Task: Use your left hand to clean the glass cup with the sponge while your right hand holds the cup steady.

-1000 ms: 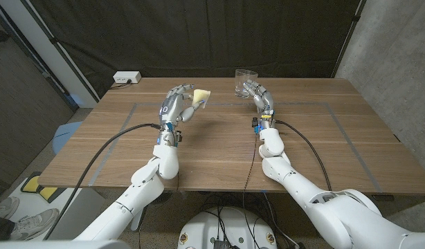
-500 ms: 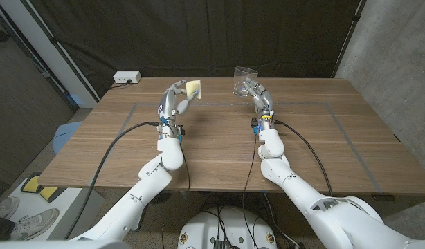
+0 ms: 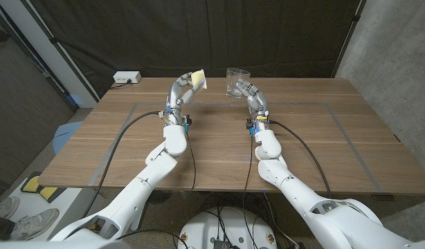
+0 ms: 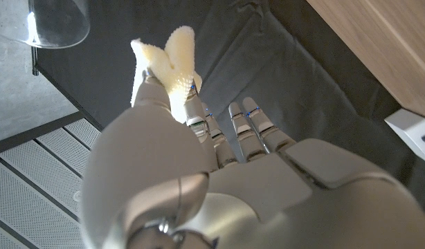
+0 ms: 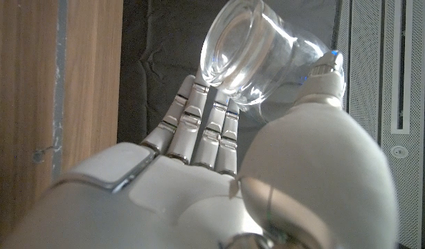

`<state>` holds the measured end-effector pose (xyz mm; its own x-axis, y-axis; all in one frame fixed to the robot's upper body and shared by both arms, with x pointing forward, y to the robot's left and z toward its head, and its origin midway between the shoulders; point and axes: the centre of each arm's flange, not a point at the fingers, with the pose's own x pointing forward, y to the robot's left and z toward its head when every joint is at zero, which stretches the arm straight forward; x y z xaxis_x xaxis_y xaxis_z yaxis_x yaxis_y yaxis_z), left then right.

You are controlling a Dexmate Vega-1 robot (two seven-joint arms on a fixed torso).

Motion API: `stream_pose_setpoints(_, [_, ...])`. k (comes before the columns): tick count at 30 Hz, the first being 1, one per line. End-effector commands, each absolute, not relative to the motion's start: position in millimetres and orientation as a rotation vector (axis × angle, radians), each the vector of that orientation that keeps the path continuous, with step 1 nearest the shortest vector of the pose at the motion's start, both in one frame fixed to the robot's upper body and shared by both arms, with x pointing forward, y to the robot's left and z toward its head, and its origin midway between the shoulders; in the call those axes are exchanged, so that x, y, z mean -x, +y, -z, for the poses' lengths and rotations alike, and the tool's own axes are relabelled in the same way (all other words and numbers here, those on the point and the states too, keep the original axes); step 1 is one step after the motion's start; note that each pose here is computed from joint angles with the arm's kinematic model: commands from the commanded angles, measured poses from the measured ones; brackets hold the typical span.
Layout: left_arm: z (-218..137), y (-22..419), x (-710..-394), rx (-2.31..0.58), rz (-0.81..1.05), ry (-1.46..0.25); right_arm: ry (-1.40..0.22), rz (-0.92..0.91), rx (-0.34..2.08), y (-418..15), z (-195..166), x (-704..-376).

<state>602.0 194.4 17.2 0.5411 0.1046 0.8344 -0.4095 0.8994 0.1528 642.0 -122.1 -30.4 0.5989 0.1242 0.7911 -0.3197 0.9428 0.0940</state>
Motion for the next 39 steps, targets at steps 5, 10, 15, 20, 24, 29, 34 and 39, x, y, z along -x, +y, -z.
stream_pose_setpoints(5, [-49.9, 172.5, -625.7, -0.295, 0.03, -0.875, -0.857, -0.266, -0.211, -106.7, 29.2, -652.0])
stream_pose_setpoints(10, [-57.9, 169.7, -628.0, -0.323, 0.14, -0.858, -0.86, -0.26, -0.212, -105.3, 26.7, -653.1])
stream_pose_setpoints(15, [-63.8, 169.0, -632.1, -0.35, 0.257, -0.838, -0.863, -0.255, -0.21, -103.7, 24.9, -652.9])
stream_pose_setpoints(20, [-68.3, 168.0, -633.5, -0.394, 0.311, -0.829, -0.864, -0.25, -0.203, -102.7, 24.4, -652.9])
stream_pose_setpoints(24, [-70.6, 166.1, -634.4, -0.392, 0.343, -0.832, -0.863, -0.25, -0.197, -101.0, 23.8, -652.9])
stream_pose_setpoints(29, [-74.8, 164.7, -633.8, -0.399, 0.354, -0.841, -0.862, -0.253, -0.196, -99.5, 23.9, -653.2])
stream_pose_setpoints(34, [-74.0, 162.9, -634.3, -0.426, 0.353, -0.832, -0.871, -0.258, -0.215, -99.8, 21.2, -652.3])
stream_pose_setpoints(39, [-65.8, 161.7, -638.2, -0.444, 0.36, -0.798, -0.879, -0.263, -0.267, -102.3, 17.8, -651.2])
